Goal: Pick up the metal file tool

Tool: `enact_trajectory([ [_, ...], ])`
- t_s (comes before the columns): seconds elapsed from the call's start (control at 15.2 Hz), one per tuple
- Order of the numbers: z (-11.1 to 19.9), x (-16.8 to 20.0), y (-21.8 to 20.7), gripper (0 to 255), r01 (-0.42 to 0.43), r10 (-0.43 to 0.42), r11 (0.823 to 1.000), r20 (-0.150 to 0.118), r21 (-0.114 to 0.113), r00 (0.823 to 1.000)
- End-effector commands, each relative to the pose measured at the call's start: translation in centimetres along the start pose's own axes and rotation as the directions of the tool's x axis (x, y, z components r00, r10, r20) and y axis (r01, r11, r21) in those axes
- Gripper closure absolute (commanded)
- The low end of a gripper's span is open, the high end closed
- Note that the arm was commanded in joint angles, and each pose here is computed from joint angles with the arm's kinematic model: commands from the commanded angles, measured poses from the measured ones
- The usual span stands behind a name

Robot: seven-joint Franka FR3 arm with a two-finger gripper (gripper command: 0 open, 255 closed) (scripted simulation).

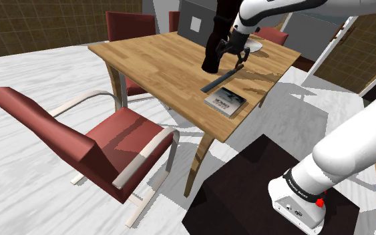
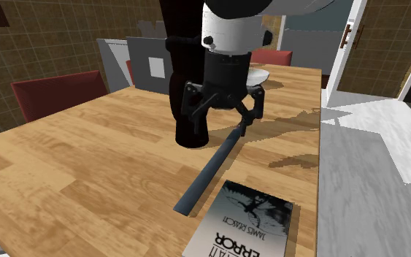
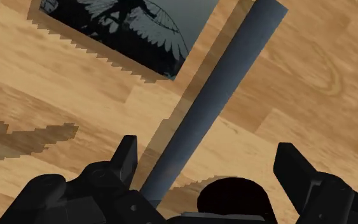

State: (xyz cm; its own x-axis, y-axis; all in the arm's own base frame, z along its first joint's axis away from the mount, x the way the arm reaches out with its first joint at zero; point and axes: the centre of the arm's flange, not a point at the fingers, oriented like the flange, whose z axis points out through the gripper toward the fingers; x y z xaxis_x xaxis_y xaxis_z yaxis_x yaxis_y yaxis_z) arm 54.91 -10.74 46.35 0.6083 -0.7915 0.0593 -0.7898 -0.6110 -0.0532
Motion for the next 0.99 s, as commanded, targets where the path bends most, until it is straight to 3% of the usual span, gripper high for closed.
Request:
enact_trajectory([
  [0.0,1.5,2.4,0.4,0,-0.085,0.085,0.996,0.0,0.0,0.996],
  [0.26,4.4,6.7,1.4,0,-0.244,0.244,0.97,0.003,0.001,0.97],
  [0.59,8.1,11.8,3.5,0,-0.434,0.434,0.901,0.006,0.001,0.901],
  [0.66,8.4,12.1,3.7,0,-0.448,0.448,0.894,0.006,0.001,0.894],
  [0.92,10.5,12.0,3.8,0,-0.448,0.448,0.894,0.006,0.001,0.894],
])
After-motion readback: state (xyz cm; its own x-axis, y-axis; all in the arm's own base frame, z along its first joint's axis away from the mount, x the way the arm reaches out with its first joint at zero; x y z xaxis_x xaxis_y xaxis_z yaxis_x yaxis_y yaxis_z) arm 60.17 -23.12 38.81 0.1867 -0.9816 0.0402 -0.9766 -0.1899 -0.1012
